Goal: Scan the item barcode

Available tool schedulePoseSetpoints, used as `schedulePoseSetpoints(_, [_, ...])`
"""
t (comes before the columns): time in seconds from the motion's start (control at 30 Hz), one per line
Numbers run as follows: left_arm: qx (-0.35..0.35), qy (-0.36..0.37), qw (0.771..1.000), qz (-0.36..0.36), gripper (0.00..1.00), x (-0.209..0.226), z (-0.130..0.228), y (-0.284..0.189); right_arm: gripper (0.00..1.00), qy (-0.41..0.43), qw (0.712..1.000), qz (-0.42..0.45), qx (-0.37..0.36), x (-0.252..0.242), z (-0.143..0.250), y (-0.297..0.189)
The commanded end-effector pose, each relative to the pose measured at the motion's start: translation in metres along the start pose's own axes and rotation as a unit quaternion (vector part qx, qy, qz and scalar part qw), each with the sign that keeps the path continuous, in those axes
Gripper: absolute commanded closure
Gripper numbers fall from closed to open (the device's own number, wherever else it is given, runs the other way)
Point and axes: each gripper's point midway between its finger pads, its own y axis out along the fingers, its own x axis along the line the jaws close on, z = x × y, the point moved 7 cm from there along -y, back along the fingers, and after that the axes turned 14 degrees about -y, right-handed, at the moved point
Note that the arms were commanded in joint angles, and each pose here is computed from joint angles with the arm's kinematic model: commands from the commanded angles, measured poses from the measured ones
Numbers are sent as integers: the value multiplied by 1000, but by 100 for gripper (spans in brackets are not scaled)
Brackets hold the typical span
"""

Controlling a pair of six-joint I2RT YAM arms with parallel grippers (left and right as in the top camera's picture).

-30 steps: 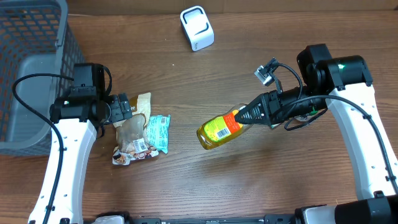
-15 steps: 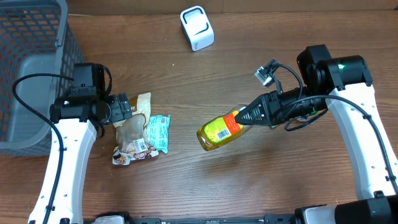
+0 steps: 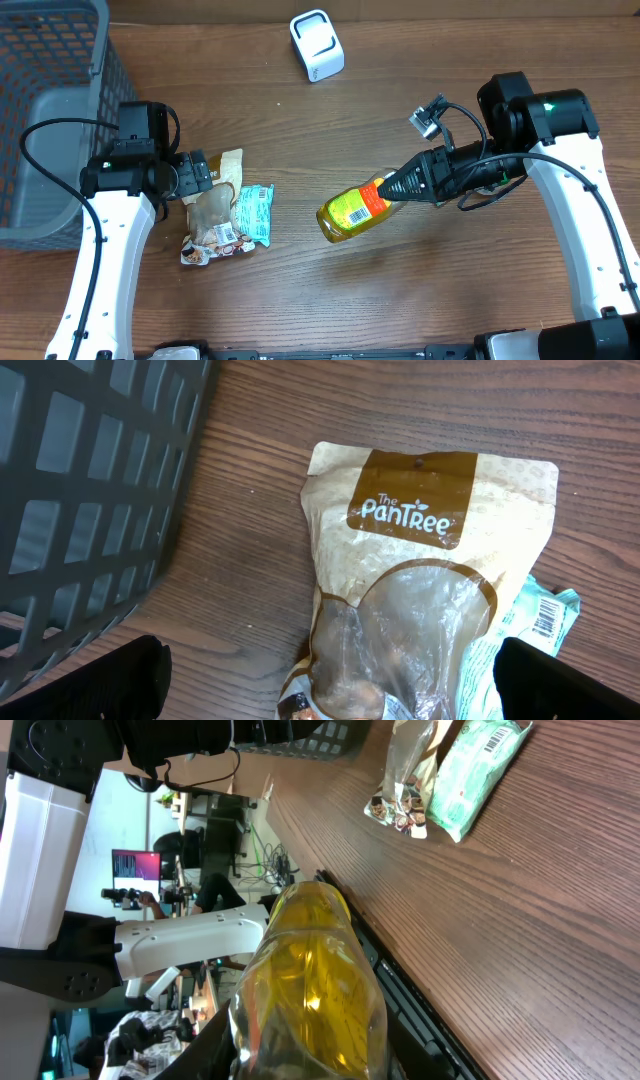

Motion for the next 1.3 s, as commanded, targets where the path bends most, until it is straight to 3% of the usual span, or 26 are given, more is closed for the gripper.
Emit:
schedulePoseSetpoints(0.0, [-7, 8, 1000, 7, 1, -3, -4, -5, 72, -5, 1000, -19, -18, 10, 0, -2])
schedulePoseSetpoints(1.27, [-7, 8, 1000, 7, 0, -3, -4, -5, 76, -15, 1000, -16, -21, 9, -2, -2])
